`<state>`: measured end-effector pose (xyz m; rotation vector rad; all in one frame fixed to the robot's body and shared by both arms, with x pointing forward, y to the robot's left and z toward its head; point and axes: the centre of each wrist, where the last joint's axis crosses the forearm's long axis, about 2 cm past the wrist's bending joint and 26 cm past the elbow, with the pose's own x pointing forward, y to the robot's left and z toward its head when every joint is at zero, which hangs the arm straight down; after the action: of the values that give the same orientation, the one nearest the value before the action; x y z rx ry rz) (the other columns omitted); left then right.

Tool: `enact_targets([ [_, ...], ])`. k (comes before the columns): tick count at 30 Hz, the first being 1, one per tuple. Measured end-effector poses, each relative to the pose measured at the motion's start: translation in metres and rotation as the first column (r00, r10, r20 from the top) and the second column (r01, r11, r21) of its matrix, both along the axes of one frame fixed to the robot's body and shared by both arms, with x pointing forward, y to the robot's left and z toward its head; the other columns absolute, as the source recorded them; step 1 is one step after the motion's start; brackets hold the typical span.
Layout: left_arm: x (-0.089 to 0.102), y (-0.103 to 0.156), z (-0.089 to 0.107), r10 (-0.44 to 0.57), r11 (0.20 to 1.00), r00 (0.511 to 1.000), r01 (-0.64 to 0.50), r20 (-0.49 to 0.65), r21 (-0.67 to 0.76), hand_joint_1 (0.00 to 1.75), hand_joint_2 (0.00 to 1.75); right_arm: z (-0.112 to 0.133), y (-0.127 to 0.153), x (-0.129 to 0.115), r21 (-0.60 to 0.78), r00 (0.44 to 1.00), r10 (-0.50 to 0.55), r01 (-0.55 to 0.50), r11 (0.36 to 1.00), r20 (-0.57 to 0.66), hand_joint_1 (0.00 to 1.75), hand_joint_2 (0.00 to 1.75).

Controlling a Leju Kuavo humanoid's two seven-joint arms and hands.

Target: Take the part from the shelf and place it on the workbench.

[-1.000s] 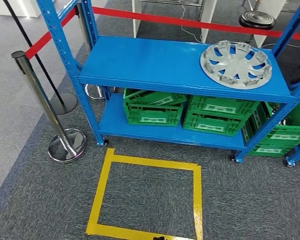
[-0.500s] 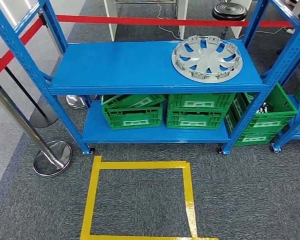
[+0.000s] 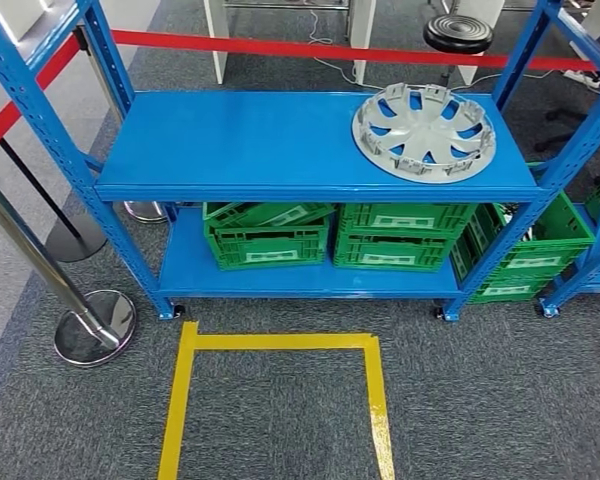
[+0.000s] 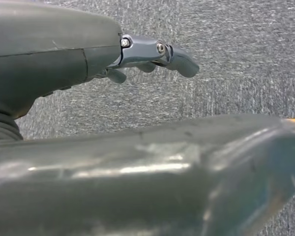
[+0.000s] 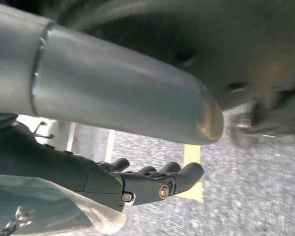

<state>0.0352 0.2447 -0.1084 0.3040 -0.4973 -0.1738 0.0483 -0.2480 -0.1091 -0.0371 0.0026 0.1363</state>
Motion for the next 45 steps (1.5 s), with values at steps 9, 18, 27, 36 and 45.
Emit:
enact_targets([
  [9,0.0001,-0.0001,0.0000,0.005,1.000,1.000,-0.005,0.000,0.000,0.00,0.00,-0.0004,0.0014,-0.0036,0.023,1.000,-0.001,0.001,1.000,-0.002,0.00,0.00],
  [18,-0.0053,0.0030,-0.0008,0.012,1.000,1.000,-0.012,-0.011,0.000,0.00,0.00,-0.0003,0.0024,-0.0035,0.054,1.000,0.008,-0.008,0.999,0.000,0.00,0.00],
  [27,-0.0044,0.0043,-0.0008,0.008,1.000,1.000,-0.008,-0.007,0.005,0.00,0.00,0.0003,0.0039,0.0008,0.058,1.000,0.019,-0.019,0.998,0.010,0.00,0.00],
  [36,-0.0050,0.0023,-0.0007,-0.009,1.000,1.000,0.009,0.000,0.002,0.00,0.00,-0.0003,0.0042,-0.0042,0.061,1.000,0.022,-0.022,0.998,-0.002,0.00,0.00],
  [45,-0.0028,0.0013,-0.0003,-0.003,1.000,1.000,0.003,-0.001,0.016,0.00,0.00,0.0001,0.0056,-0.0018,0.062,1.000,0.023,-0.023,0.998,0.001,0.00,0.00],
])
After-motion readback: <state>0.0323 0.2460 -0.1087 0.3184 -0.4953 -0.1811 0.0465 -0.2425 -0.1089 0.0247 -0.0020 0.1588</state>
